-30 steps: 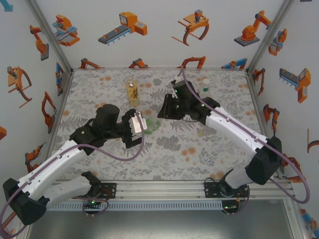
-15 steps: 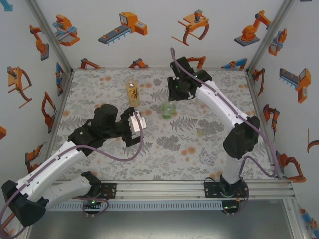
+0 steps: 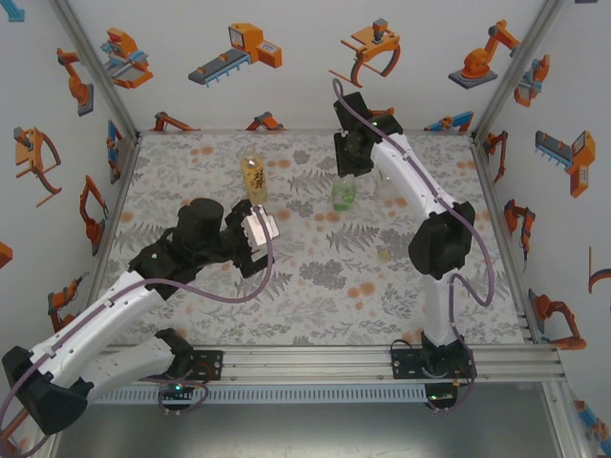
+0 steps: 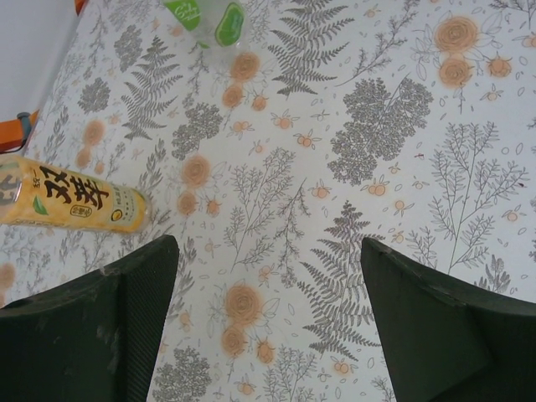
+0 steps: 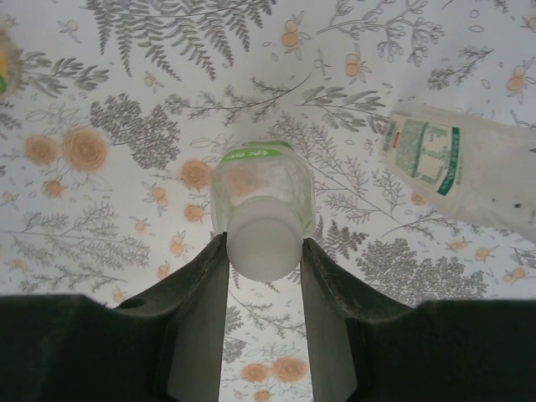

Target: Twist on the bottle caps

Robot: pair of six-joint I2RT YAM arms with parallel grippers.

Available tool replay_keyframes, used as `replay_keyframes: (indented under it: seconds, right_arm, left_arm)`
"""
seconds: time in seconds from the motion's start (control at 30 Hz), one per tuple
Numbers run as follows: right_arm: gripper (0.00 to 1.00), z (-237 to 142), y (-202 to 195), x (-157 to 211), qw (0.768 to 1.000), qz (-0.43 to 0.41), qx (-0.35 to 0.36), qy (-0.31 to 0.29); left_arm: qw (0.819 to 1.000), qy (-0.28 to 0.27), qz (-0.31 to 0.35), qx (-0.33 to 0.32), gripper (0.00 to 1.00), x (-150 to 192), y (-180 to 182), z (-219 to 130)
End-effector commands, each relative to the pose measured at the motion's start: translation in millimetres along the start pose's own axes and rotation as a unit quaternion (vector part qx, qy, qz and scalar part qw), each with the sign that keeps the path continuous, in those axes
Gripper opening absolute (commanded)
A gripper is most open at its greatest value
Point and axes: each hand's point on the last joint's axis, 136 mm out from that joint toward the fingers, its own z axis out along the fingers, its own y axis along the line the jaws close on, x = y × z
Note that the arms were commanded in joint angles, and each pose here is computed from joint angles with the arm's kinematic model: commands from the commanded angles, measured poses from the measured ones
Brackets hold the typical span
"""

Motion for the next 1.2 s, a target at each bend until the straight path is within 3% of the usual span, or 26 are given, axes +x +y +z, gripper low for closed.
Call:
replay_keyframes:
  seconds: [0.0, 1.17]
  right_arm:
    - [0.0, -3, -16, -8, 0.999, 0.008, 0.034, -0.006]
    - [0.01, 33, -20, -12, 0.999, 0.035, 0.04, -0.001]
  left_arm:
    - [1.0, -0.012, -0.007, -0.028, 0.82, -9, 11, -10]
    - [0.999, -0.013, -0.003, -0.033, 0.83, 0, 9, -5]
